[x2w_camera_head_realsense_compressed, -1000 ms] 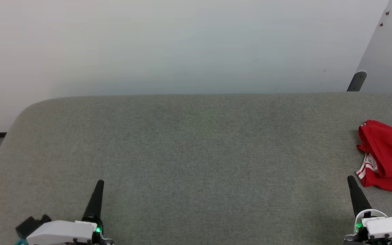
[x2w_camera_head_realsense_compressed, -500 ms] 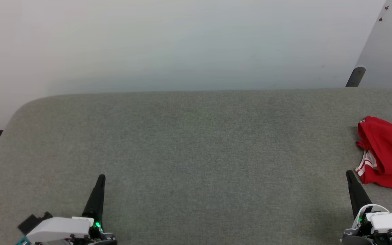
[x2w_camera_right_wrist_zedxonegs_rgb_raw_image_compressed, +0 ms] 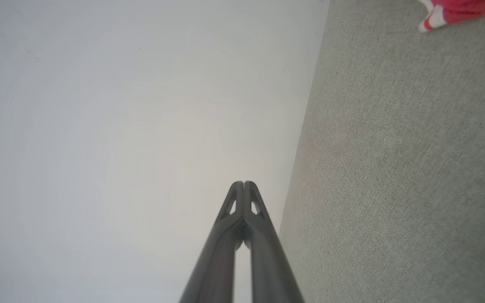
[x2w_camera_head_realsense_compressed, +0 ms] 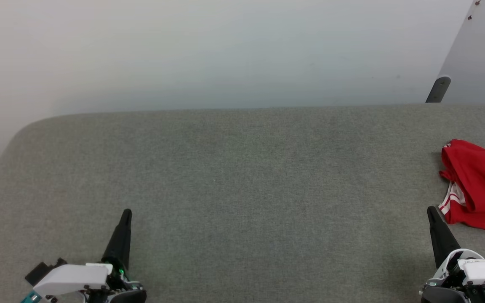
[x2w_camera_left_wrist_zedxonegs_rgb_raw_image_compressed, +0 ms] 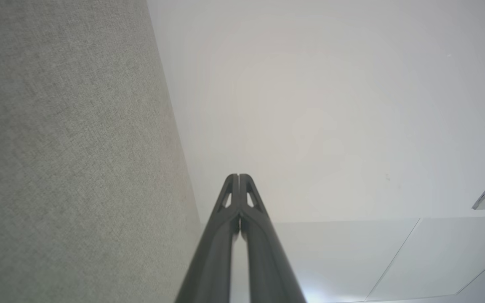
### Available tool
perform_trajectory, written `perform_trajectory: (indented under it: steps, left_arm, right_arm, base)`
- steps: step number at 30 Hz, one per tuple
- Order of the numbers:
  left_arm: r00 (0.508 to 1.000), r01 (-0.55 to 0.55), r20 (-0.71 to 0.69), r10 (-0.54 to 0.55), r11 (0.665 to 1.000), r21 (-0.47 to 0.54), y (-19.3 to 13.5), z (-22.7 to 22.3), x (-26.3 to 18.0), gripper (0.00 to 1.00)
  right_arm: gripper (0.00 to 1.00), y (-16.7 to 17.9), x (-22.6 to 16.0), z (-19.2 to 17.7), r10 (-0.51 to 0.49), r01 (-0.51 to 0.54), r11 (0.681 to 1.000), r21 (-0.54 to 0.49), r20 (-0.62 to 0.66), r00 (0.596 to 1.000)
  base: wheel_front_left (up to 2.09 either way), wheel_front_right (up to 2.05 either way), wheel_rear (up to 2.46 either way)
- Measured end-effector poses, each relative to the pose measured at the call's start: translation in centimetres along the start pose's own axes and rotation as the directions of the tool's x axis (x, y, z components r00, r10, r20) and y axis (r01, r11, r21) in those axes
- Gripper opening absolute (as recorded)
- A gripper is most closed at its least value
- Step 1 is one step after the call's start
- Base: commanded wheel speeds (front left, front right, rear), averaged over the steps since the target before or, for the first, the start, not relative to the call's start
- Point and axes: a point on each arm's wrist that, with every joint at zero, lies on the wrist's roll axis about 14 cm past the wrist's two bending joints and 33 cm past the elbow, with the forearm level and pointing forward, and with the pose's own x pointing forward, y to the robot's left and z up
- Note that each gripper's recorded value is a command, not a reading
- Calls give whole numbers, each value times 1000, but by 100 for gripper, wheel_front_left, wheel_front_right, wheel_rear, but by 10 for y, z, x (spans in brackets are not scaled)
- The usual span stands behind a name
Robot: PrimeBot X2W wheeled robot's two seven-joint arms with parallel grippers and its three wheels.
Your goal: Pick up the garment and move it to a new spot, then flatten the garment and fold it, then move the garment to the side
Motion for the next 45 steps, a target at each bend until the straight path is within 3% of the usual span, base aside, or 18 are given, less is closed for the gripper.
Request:
perform_trajectory:
  steps: [5, 45]
  left_arm:
    - [1000, 3, -5, -3, 999, -32, 0, -2, 2, 0]
    - [1000, 4, -5, -4, 999, -33, -1, -2, 2, 0]
  right_arm:
    - [0, 1, 1, 0, 5, -5, 999, 37, 0, 1000]
    - [0, 3, 3, 0, 10, -10, 999, 37, 0, 1000]
  base:
    - [0, 0, 0]
    - [0, 0, 0]
